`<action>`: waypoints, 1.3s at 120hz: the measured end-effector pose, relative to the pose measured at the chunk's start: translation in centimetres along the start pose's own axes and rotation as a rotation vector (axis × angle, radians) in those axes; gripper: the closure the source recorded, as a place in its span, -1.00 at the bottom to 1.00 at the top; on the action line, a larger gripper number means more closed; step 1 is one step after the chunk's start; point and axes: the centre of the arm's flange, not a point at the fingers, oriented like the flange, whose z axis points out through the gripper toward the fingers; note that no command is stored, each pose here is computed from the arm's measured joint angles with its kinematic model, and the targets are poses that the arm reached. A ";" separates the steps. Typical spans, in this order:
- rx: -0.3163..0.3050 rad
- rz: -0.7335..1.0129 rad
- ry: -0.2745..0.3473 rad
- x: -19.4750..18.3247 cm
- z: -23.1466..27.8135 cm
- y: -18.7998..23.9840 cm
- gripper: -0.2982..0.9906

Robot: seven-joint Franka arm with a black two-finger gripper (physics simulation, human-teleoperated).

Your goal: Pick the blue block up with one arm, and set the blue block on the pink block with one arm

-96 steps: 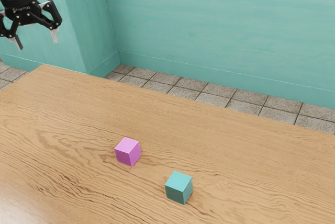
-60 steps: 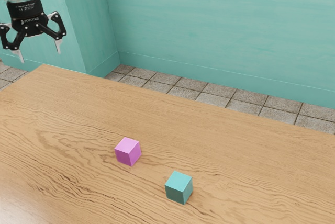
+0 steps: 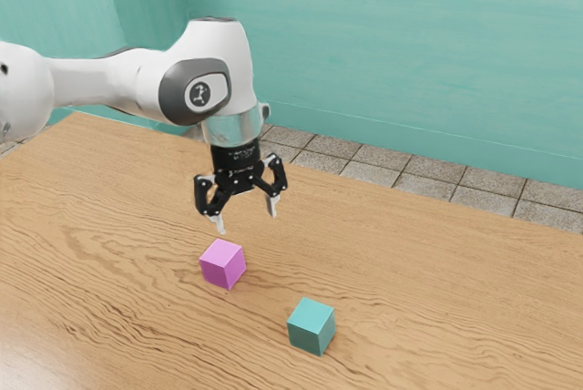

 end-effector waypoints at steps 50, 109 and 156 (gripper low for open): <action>-0.075 0.240 0.078 0.3 4.7 3.1 -0.54; -0.057 0.812 0.157 -2.1 12.1 4.4 -0.54; -0.088 0.994 0.151 -3.4 14.8 5.5 -0.54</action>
